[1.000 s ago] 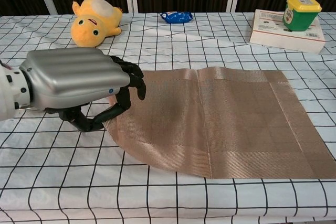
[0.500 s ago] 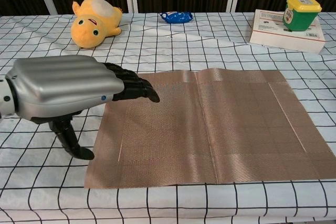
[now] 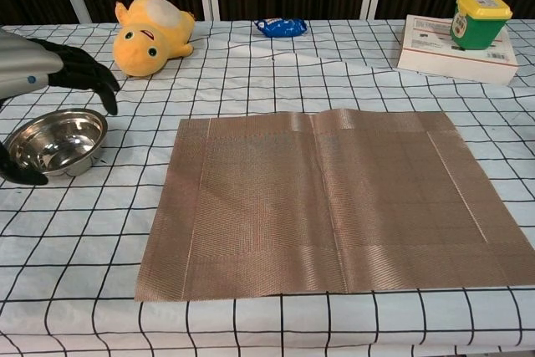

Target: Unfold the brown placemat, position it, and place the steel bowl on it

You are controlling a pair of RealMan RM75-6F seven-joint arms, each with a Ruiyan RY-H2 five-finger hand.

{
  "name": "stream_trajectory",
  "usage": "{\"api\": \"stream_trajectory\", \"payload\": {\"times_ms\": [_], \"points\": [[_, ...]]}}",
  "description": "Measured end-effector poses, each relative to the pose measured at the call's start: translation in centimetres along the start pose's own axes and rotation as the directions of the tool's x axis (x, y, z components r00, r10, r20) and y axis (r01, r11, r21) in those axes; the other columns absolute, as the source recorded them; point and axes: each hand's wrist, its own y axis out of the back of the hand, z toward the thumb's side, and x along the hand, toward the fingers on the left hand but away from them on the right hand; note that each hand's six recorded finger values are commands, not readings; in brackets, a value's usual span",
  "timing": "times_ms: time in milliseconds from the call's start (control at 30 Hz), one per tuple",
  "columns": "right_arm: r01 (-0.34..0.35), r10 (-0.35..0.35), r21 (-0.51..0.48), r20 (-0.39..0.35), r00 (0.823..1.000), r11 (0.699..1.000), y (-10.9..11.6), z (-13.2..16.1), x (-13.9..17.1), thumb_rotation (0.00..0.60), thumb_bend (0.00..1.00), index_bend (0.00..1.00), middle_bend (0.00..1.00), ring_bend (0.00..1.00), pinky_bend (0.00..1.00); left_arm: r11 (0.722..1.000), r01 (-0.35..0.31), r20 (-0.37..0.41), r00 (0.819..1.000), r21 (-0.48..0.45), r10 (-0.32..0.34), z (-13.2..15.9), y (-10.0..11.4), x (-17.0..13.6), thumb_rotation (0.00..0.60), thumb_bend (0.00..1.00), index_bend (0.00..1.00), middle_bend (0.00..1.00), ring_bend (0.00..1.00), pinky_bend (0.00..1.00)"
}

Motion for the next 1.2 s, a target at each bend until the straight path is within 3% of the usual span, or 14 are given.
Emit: {"api": "stream_trajectory", "payload": {"times_ms": [267,433,700,933,1200], "points": [[-0.003,0.003,0.003,-0.002,1.000,1.000,-0.1,0.1,0.1,0.600,0.07,0.00,0.00,0.00,0.16,0.998,0.042,-0.163,0.986,0.040,-0.035,-5.9,-3.0,-0.8,0.600,0.08,0.33,0.16,0.05,0.12],[-0.001,0.001,0.002,-0.002,1.000,1.000,-0.1,0.1,0.1,0.600,0.07,0.00,0.00,0.00,0.16,0.995,0.091,-0.217,0.973,0.030,-0.082,-7.5,-5.4,-1.4,0.600,0.11,0.35,0.17,0.06,0.12],[-0.004,0.004,-0.001,-0.002,1.000,1.000,-0.2,0.1,0.1,0.600,0.07,0.00,0.00,0.00,0.16,0.993,0.114,-0.253,0.961,-0.008,-0.112,-7.8,-7.8,-0.8,0.600,0.16,0.39,0.19,0.06,0.12],[-0.002,0.002,-0.005,0.000,1.000,1.000,-0.1,0.1,0.1,0.600,0.07,0.00,0.00,0.00,0.16,0.995,0.101,-0.248,0.963,-0.026,-0.104,-6.8,-9.0,1.9,0.600,0.20,0.43,0.20,0.06,0.13],[0.000,0.000,-0.013,0.003,1.000,1.000,0.0,0.0,0.1,0.600,0.07,0.00,0.00,0.00,0.16,0.998,0.069,-0.248,0.966,-0.008,-0.069,-6.3,-8.7,4.9,0.600,0.37,0.53,0.24,0.08,0.15]]}}
